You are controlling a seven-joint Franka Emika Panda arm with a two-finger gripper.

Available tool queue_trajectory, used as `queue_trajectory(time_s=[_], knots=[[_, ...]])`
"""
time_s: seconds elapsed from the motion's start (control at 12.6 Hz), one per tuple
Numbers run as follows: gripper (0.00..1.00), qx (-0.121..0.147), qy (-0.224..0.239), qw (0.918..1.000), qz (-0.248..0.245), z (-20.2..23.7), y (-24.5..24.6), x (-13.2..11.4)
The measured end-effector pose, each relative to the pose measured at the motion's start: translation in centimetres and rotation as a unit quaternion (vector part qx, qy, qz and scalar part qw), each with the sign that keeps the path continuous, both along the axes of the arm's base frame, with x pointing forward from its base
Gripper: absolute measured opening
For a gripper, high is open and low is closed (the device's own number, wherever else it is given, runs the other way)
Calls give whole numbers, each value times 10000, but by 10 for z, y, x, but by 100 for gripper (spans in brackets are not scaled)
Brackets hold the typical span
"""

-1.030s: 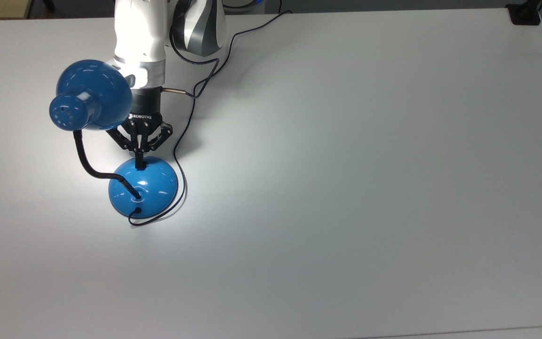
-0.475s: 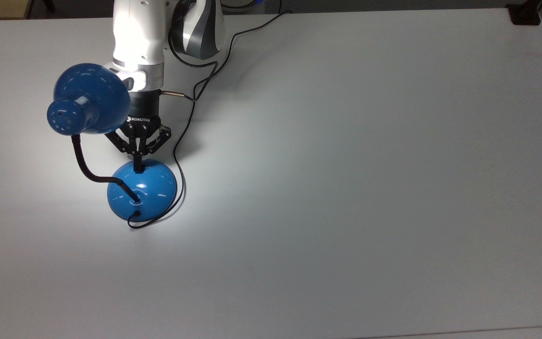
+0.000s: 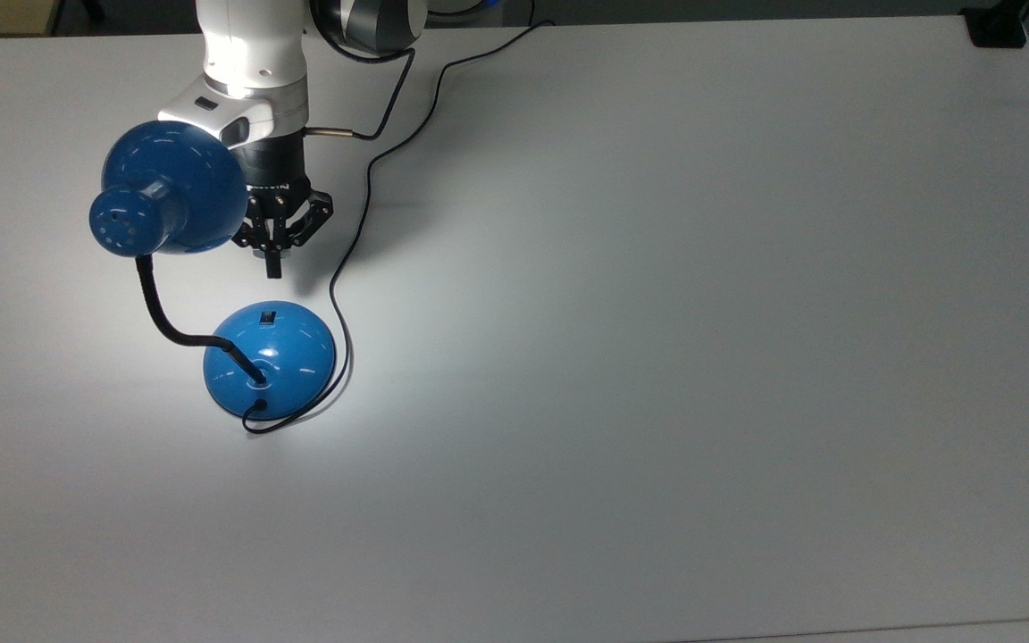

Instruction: Turn on the lamp

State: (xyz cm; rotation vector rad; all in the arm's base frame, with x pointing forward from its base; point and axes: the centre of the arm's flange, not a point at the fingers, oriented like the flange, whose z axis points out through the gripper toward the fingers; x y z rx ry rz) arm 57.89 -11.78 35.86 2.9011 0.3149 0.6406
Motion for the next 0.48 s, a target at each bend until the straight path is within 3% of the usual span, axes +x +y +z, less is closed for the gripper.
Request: queue_trajectory(time_s=[0.32, 0.48], knots=[[6, 173, 1114, 9935, 136, 8, 23, -16], [29, 255, 1762, 9839, 157, 39, 31, -25]])
